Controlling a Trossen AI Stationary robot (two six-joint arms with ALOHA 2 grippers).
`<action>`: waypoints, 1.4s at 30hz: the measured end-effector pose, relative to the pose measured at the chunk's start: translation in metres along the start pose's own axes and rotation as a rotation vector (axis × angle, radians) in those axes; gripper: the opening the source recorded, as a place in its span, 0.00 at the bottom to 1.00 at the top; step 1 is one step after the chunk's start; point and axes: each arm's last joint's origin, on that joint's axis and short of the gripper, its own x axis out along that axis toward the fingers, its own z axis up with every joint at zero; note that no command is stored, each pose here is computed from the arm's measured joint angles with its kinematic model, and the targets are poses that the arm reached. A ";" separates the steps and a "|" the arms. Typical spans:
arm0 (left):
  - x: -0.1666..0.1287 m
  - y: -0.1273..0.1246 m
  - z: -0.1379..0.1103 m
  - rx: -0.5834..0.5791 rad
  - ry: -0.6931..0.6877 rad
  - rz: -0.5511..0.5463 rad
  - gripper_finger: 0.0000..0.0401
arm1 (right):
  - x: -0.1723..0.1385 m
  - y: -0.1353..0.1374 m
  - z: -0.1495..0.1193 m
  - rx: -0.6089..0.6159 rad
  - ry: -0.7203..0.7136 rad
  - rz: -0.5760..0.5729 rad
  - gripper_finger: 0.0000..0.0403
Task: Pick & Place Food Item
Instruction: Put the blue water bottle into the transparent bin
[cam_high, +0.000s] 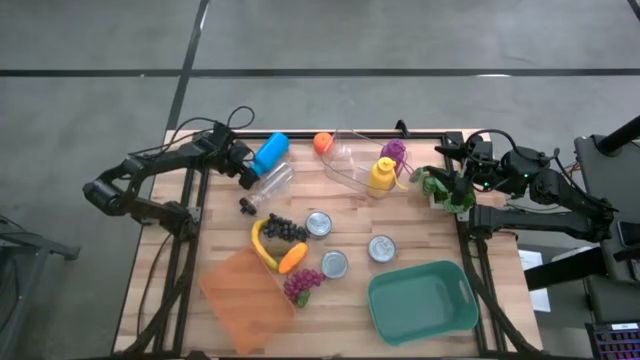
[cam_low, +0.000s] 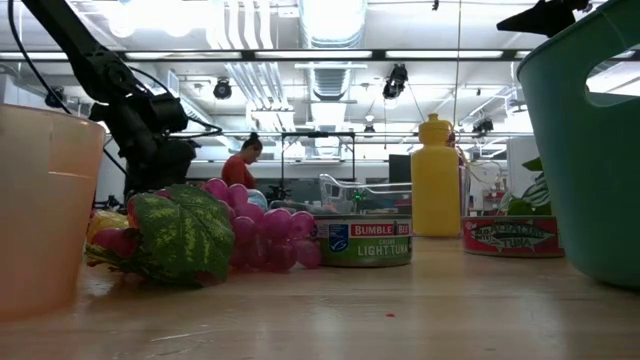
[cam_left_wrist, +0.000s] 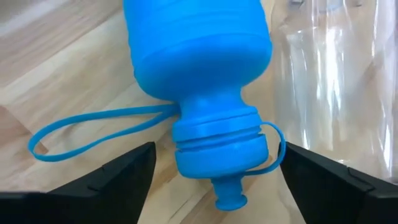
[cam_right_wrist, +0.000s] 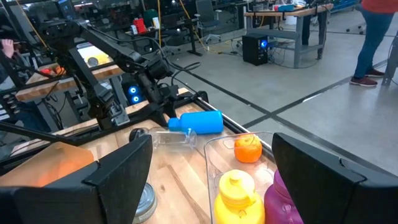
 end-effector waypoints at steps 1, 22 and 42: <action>0.000 0.000 0.000 -0.006 0.001 0.011 0.85 | 0.000 0.000 0.000 0.000 0.000 0.000 0.82; 0.000 0.001 0.002 -0.006 -0.021 0.045 0.85 | 0.000 0.000 0.000 0.000 0.000 0.000 0.82; 0.001 0.002 0.001 0.022 -0.015 0.104 0.85 | 0.000 0.000 0.000 0.000 0.000 0.000 0.82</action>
